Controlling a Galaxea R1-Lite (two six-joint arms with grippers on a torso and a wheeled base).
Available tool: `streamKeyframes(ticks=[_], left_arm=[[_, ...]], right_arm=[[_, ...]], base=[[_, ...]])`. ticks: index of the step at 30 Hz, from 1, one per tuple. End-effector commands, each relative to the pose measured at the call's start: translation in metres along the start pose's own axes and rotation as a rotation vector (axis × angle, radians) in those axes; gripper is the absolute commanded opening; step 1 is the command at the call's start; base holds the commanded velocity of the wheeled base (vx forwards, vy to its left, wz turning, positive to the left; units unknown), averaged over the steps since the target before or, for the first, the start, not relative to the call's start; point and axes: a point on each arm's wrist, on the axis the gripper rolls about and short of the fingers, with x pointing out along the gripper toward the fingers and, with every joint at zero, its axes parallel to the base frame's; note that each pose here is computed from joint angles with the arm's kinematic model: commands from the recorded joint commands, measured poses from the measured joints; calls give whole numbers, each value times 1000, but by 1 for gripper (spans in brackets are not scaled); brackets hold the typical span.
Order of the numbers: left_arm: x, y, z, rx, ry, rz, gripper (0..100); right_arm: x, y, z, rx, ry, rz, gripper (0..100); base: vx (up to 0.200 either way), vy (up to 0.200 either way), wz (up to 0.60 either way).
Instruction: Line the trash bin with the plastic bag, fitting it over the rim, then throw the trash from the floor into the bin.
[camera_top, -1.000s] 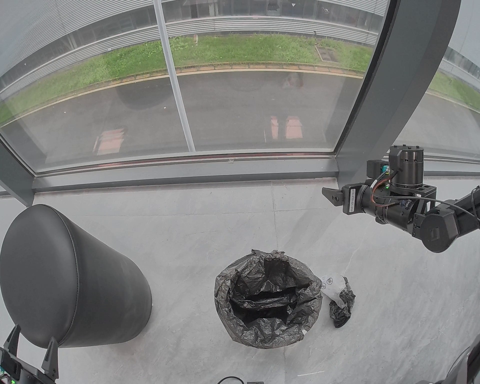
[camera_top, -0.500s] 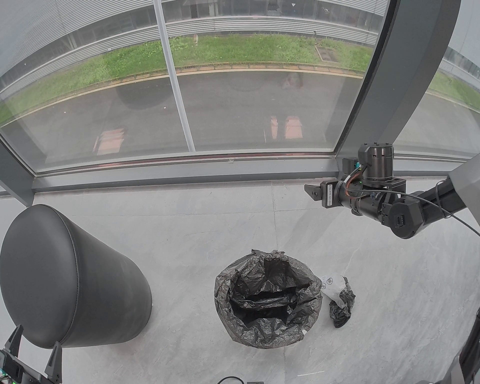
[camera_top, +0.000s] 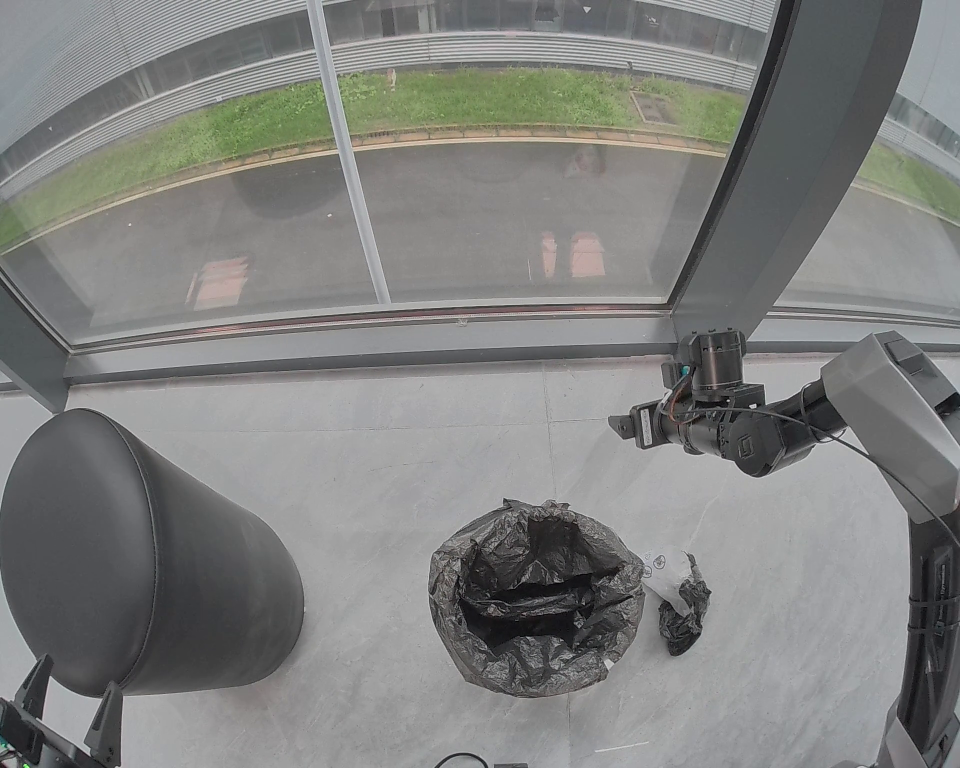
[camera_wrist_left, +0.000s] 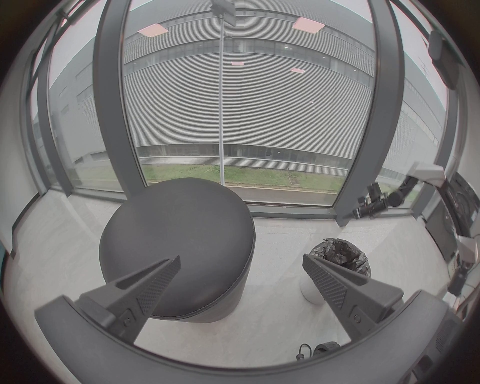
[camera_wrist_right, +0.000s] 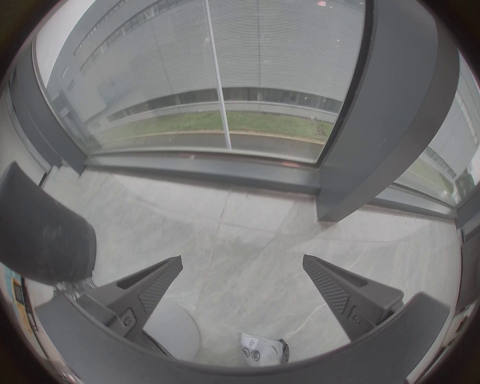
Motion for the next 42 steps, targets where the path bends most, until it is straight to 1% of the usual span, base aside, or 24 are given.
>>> streamKeyframes(ticks=[1,6,8,9,11,16,19,24,27,32,40,42], left_arm=[[-2,0,0,-20,-27,40,100],[-7,0,-2,-11,-87,56,100],[-7,0,-2,-8,-87,57,100],[-7,0,-2,-8,-88,57,100],[-7,0,-2,-10,-91,59,100],[-7,0,-2,-22,-95,58,100],[-7,0,-2,-24,-95,56,100],[-7,-1,-2,-33,-92,45,100],[-7,-1,-2,-46,-89,42,100],[-7,-1,-2,-46,-89,42,100],[-7,-1,-2,-50,-88,40,100],[-7,-1,-2,-52,-88,40,100]], right_arm=[[24,-7,-31,-33,95,21,100],[28,-15,-41,-102,182,98,100],[34,-21,-46,-136,207,102,100],[39,-25,-49,-172,216,99,100],[47,-31,-55,-209,232,93,100],[55,-35,-65,-218,273,94,100],[64,-39,-76,-218,297,91,100],[74,-51,-95,-238,332,79,100],[79,-59,-102,-243,339,74,100],[91,-64,-109,-253,343,70,100],[97,-62,-113,-261,402,83,100],[97,-62,-112,-273,437,95,100]], base=[[0,0,0],[0,0,0],[0,0,0],[0,0,0],[0,0,0],[0,0,0],[0,0,0],[0,0,0],[0,0,0],[0,0,0],[0,0,0],[0,0,0]])
